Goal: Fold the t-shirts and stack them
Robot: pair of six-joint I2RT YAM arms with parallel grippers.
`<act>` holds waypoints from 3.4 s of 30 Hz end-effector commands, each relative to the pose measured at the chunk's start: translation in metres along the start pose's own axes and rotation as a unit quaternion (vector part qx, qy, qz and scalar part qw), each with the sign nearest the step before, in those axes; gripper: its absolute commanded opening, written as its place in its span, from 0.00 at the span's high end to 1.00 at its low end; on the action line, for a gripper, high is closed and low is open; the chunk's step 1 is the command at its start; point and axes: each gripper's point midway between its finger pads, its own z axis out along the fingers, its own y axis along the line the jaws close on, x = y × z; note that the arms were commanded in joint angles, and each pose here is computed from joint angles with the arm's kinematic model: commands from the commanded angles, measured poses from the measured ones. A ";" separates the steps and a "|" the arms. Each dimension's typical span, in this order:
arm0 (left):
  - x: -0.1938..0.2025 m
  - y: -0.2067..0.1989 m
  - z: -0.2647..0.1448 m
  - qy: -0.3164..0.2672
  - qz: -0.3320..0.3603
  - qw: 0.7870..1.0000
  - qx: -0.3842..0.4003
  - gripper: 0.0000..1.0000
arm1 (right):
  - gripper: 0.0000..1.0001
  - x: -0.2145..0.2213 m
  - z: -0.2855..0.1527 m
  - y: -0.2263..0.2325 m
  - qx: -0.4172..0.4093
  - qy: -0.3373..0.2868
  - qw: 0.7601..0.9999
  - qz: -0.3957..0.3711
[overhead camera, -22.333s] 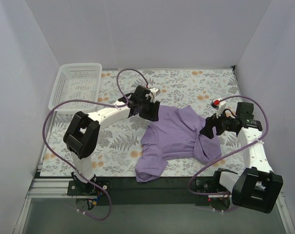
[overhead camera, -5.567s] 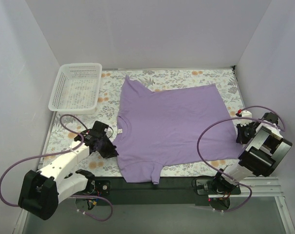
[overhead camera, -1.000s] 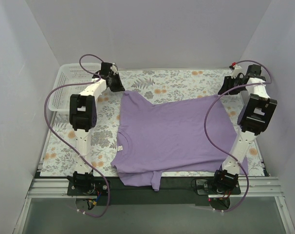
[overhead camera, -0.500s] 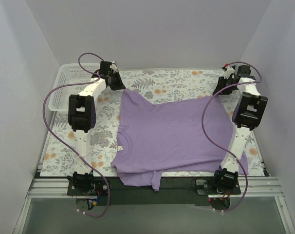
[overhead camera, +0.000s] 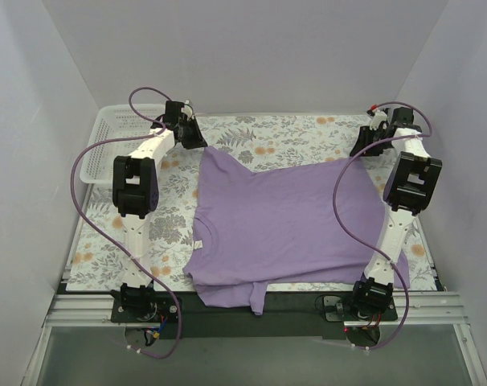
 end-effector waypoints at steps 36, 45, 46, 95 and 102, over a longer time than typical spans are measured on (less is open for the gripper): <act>-0.038 -0.035 -0.037 -0.038 0.007 0.999 0.028 1.00 | 0.55 0.000 -0.026 -0.014 -0.002 -0.023 0.999 0.027; -0.038 -0.036 -0.037 -0.038 0.007 0.999 0.030 1.00 | 0.48 0.006 -0.020 -0.011 -0.015 -0.017 0.999 0.038; -0.037 -0.036 -0.037 -0.037 0.006 0.999 0.030 1.00 | 0.49 0.010 -0.017 -0.011 -0.017 -0.013 0.999 0.041; -0.078 -0.104 -0.174 -0.152 0.038 0.983 0.096 1.00 | 0.99 0.012 -0.201 0.096 -0.070 -0.225 0.969 -0.073; -0.103 -0.149 -0.277 -0.247 0.066 0.957 0.138 1.00 | 0.99 -0.033 -0.295 0.155 -0.043 -0.302 0.937 -0.170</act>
